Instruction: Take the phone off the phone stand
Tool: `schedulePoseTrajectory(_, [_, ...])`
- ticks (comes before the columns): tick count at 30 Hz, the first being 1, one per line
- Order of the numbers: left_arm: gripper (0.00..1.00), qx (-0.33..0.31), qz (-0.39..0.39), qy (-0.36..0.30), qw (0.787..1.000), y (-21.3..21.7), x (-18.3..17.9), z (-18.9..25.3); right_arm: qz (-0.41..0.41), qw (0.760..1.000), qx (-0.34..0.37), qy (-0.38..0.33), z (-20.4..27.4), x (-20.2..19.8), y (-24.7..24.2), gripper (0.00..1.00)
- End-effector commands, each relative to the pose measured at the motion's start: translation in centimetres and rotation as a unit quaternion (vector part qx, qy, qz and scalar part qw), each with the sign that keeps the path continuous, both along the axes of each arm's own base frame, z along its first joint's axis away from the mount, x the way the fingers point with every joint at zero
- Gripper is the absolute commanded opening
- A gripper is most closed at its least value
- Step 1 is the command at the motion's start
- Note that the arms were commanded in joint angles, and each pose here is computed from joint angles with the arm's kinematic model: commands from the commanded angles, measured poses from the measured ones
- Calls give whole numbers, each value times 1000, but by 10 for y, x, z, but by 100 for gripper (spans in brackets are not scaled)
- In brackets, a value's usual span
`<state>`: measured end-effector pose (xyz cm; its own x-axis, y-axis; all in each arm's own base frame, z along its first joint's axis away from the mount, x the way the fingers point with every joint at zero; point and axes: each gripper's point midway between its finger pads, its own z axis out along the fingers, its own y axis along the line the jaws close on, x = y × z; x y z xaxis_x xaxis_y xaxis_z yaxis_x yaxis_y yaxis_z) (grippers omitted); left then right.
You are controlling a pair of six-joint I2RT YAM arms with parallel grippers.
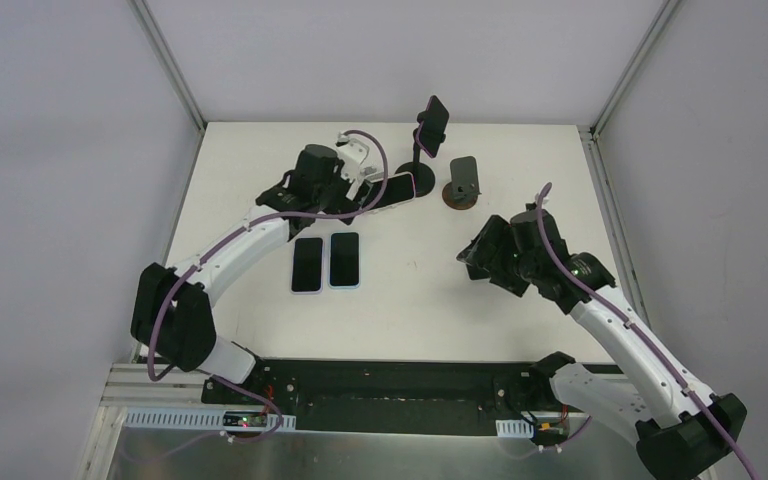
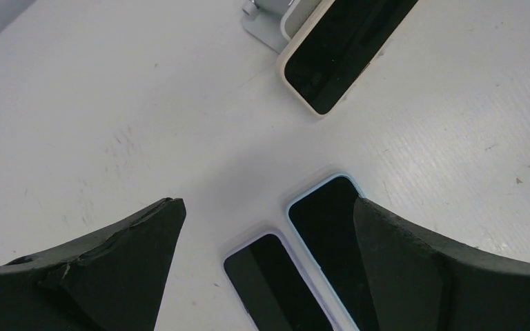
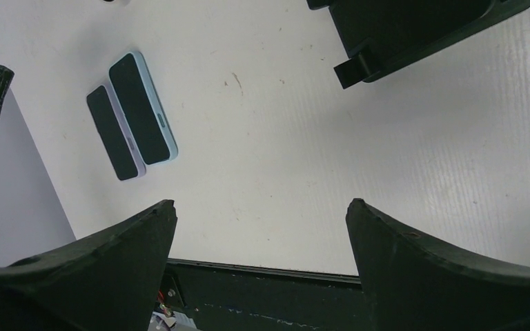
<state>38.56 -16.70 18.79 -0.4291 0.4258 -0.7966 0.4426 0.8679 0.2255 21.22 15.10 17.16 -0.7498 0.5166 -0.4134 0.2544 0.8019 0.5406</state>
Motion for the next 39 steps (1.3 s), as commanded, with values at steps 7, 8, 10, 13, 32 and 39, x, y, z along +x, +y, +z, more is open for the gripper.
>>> schedulePoseTrajectory(7, [100,53,-62,-41,996,-22,15,8,10,997,-77,-14,32,32,-7,97])
schedulePoseTrajectory(8, [100,57,-68,-42,995,-23,16,8,9,996,-84,-13,34,37,-6,97])
schedulePoseTrajectory(10, [100,66,-81,-45,993,-28,19,6,8,996,-92,-16,41,48,-4,97])
schedulePoseTrajectory(13, [100,87,-99,-49,990,-35,25,2,7,996,-91,-16,50,59,2,97])
schedulePoseTrajectory(32, [100,320,-147,-89,932,-65,79,-61,-22,995,-93,-31,55,8,-40,98])
schedulePoseTrajectory(39, [100,356,-167,-94,915,-73,79,-73,-30,994,-99,-26,48,-1,-50,98])
